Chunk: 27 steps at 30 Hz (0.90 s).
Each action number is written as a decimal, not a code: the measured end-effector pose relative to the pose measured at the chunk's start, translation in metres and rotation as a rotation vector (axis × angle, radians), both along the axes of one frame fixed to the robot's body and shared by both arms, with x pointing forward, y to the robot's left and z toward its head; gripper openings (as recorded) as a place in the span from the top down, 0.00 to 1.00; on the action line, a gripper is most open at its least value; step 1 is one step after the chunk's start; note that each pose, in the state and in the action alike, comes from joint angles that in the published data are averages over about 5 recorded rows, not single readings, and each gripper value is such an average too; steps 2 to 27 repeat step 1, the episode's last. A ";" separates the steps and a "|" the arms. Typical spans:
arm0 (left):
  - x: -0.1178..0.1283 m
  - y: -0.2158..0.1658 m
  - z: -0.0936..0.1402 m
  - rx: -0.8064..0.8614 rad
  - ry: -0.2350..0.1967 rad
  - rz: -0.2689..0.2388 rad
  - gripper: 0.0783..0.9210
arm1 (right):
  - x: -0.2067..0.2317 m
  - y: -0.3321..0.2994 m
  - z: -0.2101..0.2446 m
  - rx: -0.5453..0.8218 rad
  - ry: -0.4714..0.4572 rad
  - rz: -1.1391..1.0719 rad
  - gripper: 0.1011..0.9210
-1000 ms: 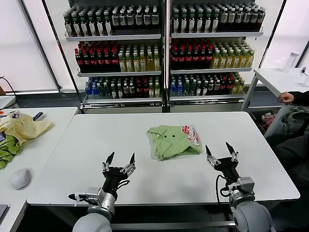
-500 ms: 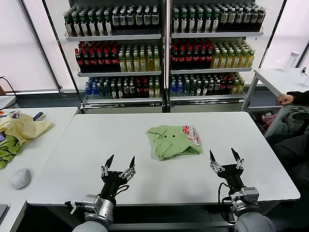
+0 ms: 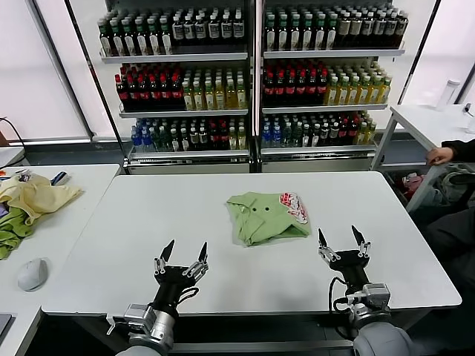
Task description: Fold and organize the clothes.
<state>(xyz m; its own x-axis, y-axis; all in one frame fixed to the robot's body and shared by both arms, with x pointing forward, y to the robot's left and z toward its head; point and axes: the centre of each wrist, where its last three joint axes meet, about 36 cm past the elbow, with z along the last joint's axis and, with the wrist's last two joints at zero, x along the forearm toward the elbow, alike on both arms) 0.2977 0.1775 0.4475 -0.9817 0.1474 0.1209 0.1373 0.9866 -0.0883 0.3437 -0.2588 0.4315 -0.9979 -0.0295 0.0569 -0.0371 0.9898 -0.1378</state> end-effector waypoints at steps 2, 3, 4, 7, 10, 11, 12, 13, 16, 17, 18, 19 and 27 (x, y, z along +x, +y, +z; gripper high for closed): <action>0.000 0.000 0.000 -0.001 -0.001 0.000 0.12 | 0.001 0.000 0.000 0.000 0.001 -0.001 0.12; 0.000 0.000 0.000 -0.001 -0.001 0.000 0.12 | 0.001 0.000 0.000 0.000 0.001 -0.001 0.12; 0.000 0.000 0.000 -0.001 -0.001 0.000 0.12 | 0.001 0.000 0.000 0.000 0.001 -0.001 0.12; 0.000 0.000 0.000 -0.001 -0.001 0.000 0.12 | 0.001 0.000 0.000 0.000 0.001 -0.001 0.12; 0.000 0.000 0.000 -0.001 -0.001 0.000 0.12 | 0.001 0.000 0.000 0.000 0.001 -0.001 0.12; 0.000 0.000 0.000 -0.001 -0.001 0.000 0.12 | 0.001 0.000 0.000 0.000 0.001 -0.001 0.12; 0.000 0.000 0.000 -0.001 -0.001 0.000 0.12 | 0.001 0.000 0.000 0.000 0.001 -0.001 0.12; 0.000 0.000 0.000 -0.001 -0.001 0.000 0.12 | 0.001 0.000 0.000 0.000 0.001 -0.001 0.12; 0.000 0.000 0.000 -0.001 -0.001 0.000 0.12 | 0.001 0.000 0.000 0.000 0.001 -0.001 0.12; 0.000 0.000 0.000 -0.001 -0.001 0.000 0.12 | 0.001 0.000 0.000 0.000 0.001 -0.001 0.12; 0.000 0.000 0.000 -0.001 -0.001 0.000 0.12 | 0.001 0.000 0.000 0.000 0.001 -0.001 0.12; 0.000 0.000 0.000 -0.001 -0.001 0.000 0.12 | 0.001 0.000 0.000 0.000 0.001 -0.001 0.12; 0.000 0.000 0.000 -0.001 -0.001 0.000 0.12 | 0.001 0.000 0.000 0.000 0.001 -0.001 0.12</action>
